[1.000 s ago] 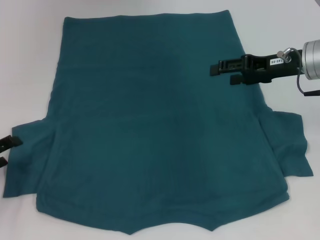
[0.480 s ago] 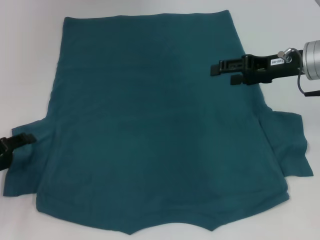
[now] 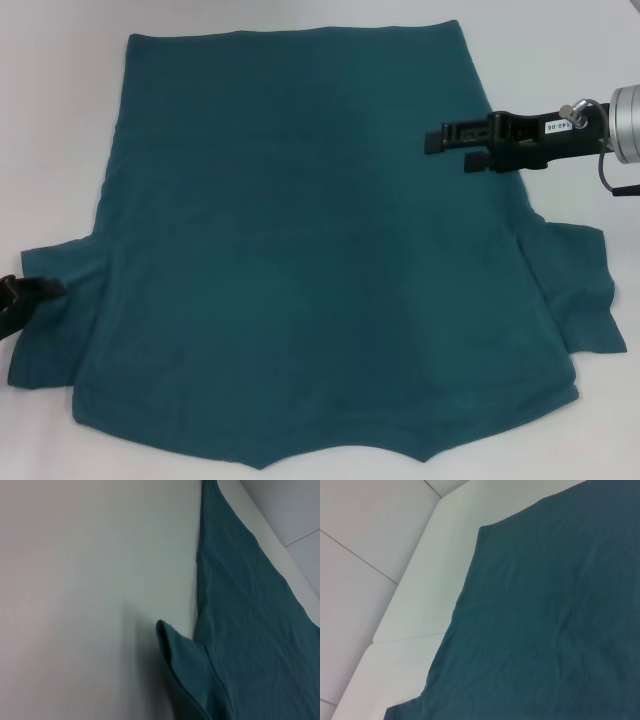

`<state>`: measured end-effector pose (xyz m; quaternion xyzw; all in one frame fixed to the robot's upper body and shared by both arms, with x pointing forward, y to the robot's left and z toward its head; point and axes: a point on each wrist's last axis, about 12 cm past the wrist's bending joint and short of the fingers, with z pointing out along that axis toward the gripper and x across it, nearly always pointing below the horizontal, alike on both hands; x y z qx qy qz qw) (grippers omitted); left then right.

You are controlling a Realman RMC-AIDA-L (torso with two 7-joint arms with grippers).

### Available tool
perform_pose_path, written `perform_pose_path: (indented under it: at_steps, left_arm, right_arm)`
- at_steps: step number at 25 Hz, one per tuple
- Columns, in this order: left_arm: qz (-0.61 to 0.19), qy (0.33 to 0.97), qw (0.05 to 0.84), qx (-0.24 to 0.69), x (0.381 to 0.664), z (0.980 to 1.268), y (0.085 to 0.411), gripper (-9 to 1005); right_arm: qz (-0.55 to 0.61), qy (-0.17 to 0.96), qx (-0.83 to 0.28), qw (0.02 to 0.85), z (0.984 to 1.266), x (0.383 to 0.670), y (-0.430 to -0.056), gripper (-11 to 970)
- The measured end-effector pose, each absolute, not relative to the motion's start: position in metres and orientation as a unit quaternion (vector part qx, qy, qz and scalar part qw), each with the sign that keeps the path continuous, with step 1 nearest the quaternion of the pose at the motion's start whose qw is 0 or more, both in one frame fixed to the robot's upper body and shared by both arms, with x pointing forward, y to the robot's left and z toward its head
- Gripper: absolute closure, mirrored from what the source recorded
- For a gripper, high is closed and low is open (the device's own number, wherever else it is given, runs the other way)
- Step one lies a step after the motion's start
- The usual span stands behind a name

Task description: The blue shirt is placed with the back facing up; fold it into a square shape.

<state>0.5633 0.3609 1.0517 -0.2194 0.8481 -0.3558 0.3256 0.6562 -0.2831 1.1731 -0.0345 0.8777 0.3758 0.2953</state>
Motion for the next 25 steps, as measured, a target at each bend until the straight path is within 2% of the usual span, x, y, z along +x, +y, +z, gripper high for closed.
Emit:
perform_pose_path:
  at_steps: [3, 9, 14, 25]
  left_arm:
    - [-0.356, 0.848, 0.326, -0.219, 0.563, 1.052, 0.361, 660]
    - [-0.35, 0.85, 0.332, -0.212, 0.565, 1.054, 0.363, 889]
    - [-0.334, 0.861, 0.342, -0.174, 0.569, 1.065, 0.365, 993]
    - [-0.262, 0.896, 0.348, -0.084, 0.592, 1.097, 0.367, 993]
  right_arm:
    - [0.376, 0.878, -0.033, 0.295, 1.173, 0.656, -0.284, 48]
    - [0.376, 0.878, -0.033, 0.295, 1.172, 0.655, -0.284, 48]
    - [0.374, 0.878, -0.033, 0.297, 1.172, 0.656, -0.285, 48]
    - [0.373, 0.878, -0.031, 0.297, 1.169, 0.654, -0.288, 47]
